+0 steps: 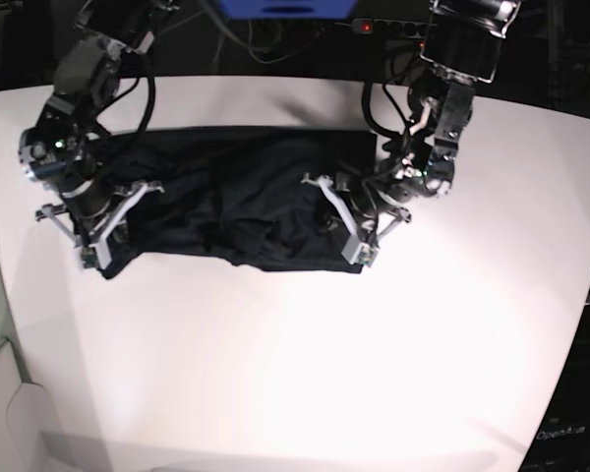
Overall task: Fold the T-shirt properly
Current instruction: 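Grasp the strip end near the right gripper with the right gripper, then fold the held end with the right gripper over onto the left gripper's fold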
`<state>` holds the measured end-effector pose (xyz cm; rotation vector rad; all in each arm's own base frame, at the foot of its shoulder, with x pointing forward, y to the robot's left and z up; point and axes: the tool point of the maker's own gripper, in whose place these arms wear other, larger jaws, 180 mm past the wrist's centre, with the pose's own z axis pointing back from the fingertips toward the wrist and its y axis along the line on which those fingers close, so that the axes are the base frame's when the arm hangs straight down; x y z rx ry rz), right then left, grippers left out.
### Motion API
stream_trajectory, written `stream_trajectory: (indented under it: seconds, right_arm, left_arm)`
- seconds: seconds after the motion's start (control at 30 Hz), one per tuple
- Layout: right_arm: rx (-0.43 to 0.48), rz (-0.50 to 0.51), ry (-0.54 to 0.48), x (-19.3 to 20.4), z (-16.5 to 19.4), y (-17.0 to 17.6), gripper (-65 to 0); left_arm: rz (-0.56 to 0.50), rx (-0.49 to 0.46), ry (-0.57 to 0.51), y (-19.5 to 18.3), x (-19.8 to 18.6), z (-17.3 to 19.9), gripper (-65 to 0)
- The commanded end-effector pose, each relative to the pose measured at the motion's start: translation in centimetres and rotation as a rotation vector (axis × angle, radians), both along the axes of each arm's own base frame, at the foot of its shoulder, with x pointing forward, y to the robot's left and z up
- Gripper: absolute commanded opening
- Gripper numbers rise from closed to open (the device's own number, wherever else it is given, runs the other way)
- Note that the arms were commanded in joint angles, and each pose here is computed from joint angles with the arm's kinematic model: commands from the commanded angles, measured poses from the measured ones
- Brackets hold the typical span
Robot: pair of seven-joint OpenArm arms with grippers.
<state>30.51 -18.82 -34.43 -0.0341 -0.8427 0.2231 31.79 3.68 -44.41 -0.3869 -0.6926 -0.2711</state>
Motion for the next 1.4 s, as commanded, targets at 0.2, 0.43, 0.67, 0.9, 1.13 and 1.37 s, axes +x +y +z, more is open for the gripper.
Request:
stream_trajectory:
  seconds: [0.2, 0.43, 0.67, 0.9, 1.13, 1.37]
  right_arm:
    - [0.05, 0.143, -0.023, 0.3, 1.1, 6.6, -65.0]
    - [0.065, 0.331, -0.051, 0.9, 2.4, 13.0, -65.0]
    - [0.207, 0.487, -0.107, 0.2, 4.4, 18.8, -65.0]
    - [0.213, 0.495, -0.121, 0.6, 5.0, 19.0, -65.0]
    - [0.213, 0.494, -0.124, 0.8, 5.1, 19.0, -65.0]
    - [0.211, 0.493, -0.13, 1.0, 5.2, 19.0, -65.0]
  left_arm:
    - [0.014, 0.146, 0.122, 2.7, -2.1, -2.9, -65.0]
    - [0.013, 0.143, 0.113, 2.5, -1.9, -2.7, -65.0]
    - [0.011, 0.14, 0.093, 2.4, -1.2, -2.1, -65.0]
    - [-0.001, 0.118, -0.015, 1.6, 0.4, 1.7, -65.0]
    - [0.03, 0.101, -0.085, 2.3, 1.6, 5.3, -65.0]
    - [0.143, 0.075, -0.09, 6.8, 2.5, 8.5, -65.0]
